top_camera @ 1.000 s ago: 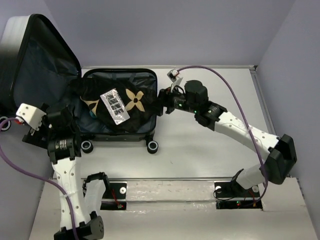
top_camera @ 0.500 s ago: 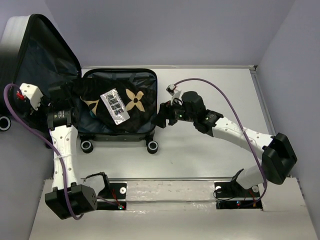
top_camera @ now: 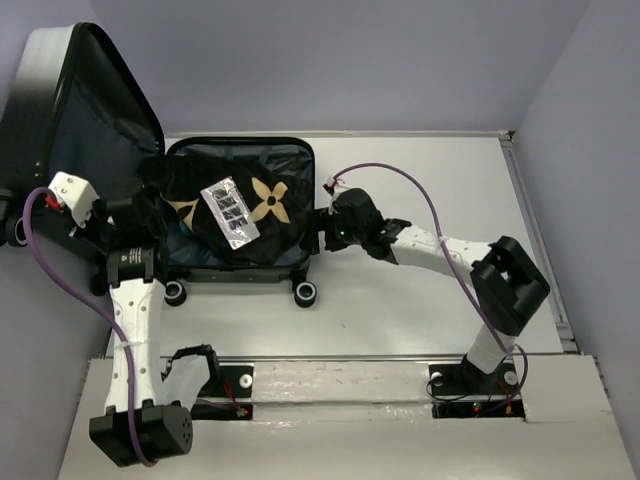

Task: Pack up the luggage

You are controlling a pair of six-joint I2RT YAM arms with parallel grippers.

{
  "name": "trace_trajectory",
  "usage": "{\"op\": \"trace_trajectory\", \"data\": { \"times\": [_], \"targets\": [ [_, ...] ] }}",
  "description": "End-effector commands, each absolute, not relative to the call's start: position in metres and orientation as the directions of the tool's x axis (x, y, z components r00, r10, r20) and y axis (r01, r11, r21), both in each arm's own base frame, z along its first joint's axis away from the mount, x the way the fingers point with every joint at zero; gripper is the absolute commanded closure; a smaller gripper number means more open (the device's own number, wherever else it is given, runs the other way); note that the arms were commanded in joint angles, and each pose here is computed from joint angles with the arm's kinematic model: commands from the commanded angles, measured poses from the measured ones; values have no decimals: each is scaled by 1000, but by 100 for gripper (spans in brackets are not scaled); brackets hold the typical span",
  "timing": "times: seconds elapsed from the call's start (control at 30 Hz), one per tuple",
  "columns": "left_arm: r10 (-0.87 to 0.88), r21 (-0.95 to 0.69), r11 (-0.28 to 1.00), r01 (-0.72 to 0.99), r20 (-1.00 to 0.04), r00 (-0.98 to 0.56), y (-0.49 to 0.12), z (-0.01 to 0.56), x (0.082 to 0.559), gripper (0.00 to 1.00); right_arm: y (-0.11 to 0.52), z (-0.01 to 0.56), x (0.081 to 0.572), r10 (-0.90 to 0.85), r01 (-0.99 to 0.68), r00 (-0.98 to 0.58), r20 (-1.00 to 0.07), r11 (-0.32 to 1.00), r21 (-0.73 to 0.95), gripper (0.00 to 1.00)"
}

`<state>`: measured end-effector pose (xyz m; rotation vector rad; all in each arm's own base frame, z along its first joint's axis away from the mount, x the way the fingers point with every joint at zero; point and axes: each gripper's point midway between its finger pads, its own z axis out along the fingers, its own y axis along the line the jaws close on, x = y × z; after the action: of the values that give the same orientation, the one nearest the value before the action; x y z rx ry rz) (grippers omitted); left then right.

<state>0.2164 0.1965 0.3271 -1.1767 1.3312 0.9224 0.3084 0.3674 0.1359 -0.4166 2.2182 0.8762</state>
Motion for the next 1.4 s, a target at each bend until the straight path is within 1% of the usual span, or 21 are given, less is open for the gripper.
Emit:
{"op": "trace_trajectory", "data": {
  "times": [0.0, 0.03, 0.07, 0.1, 0.13, 0.17, 0.23, 0.27, 0.37, 0.47, 0.5, 0.77, 0.87, 0.9, 0.93, 0.97, 1.0, 1.07, 1.2, 1.3, 1.37],
  "targets": [
    [-102, -167, 415, -894, -985, 136, 161, 348, 243, 94, 374, 144, 346, 43, -419, -693, -720, 788, 450, 16],
    [-100, -171, 434, -885, -985, 141, 156, 350, 246, 94, 377, 140, 347, 35, -422, -701, -713, 786, 453, 16],
    [-100, -177, 447, -877, -984, 148, 153, 354, 246, 94, 383, 141, 348, 38, -424, -711, -702, 773, 472, 21],
    [-104, -185, 473, -861, -983, 154, 143, 358, 250, 94, 387, 129, 349, 28, -417, -728, -685, 775, 475, 32],
    [-106, -186, 500, -846, -983, 153, 136, 360, 254, 94, 389, 126, 349, 29, -414, -735, -677, 773, 481, 48],
    [-117, -196, 558, -806, -981, 157, 118, 364, 261, 94, 390, 117, 349, 32, -394, -751, -659, 779, 488, 72],
    [-127, -199, 620, -759, -980, 154, 94, 366, 267, 94, 387, 111, 347, 38, -377, -761, -648, 786, 489, 91],
    [-128, -191, 669, -718, -982, 142, 69, 367, 271, 94, 387, 111, 347, 45, -376, -759, -650, 784, 493, 93],
    [-145, -179, 776, -604, -984, 106, 11, 360, 275, 94, 381, 109, 345, 53, -369, -753, -656, 791, 488, 93],
    [-172, -197, 823, -532, -980, 97, -29, 354, 273, 94, 373, 112, 340, 62, -366, -743, -666, 796, 482, 93],
    [-184, -203, 858, -471, -979, 87, -53, 353, 269, 94, 372, 112, 339, 59, -368, -744, -665, 796, 482, 93],
    [-278, -274, 935, -227, -961, 14, -152, 334, 253, 94, 356, 122, 330, 64, -385, -724, -687, 789, 479, 93],
    [-305, -300, 950, -86, -951, -45, -188, 334, 242, 93, 345, 129, 326, 69, -393, -709, -702, 788, 474, 93],
    [-311, -310, 950, -27, -948, -64, -203, 338, 230, 67, 334, 129, 324, 72, -385, -708, -703, 794, 470, 93],
    [-321, -321, 947, -20, -945, -65, -204, 341, 230, 46, 328, 128, 323, 77, -379, -707, -703, 798, 468, 93],
    [-332, -336, 941, 40, -940, -81, -215, 347, 217, 14, 322, 129, 322, 81, -375, -707, -703, 799, 470, 93],
    [-344, -351, 934, 70, -934, -92, -220, 351, 212, 6, 317, 128, 321, 82, -372, -708, -701, 801, 470, 93],
    [-387, -407, 892, 195, -912, -134, -235, 373, 198, 1, 303, 127, 315, 79, -373, -706, -704, 803, 465, 93],
    [-468, -506, 757, 413, -861, -198, -259, 429, 173, 1, 285, 121, 306, 60, -385, -713, -698, 799, 462, 93],
    [-491, -528, 721, 448, -846, -208, -262, 456, 169, 1, 270, 118, 301, 54, -379, -712, -700, 809, 448, 93],
    [-453, -490, 780, 389, -871, -189, -256, 454, 180, 1, 254, 121, 294, 53, -367, -711, -701, 822, 435, 93]
  ]
}}
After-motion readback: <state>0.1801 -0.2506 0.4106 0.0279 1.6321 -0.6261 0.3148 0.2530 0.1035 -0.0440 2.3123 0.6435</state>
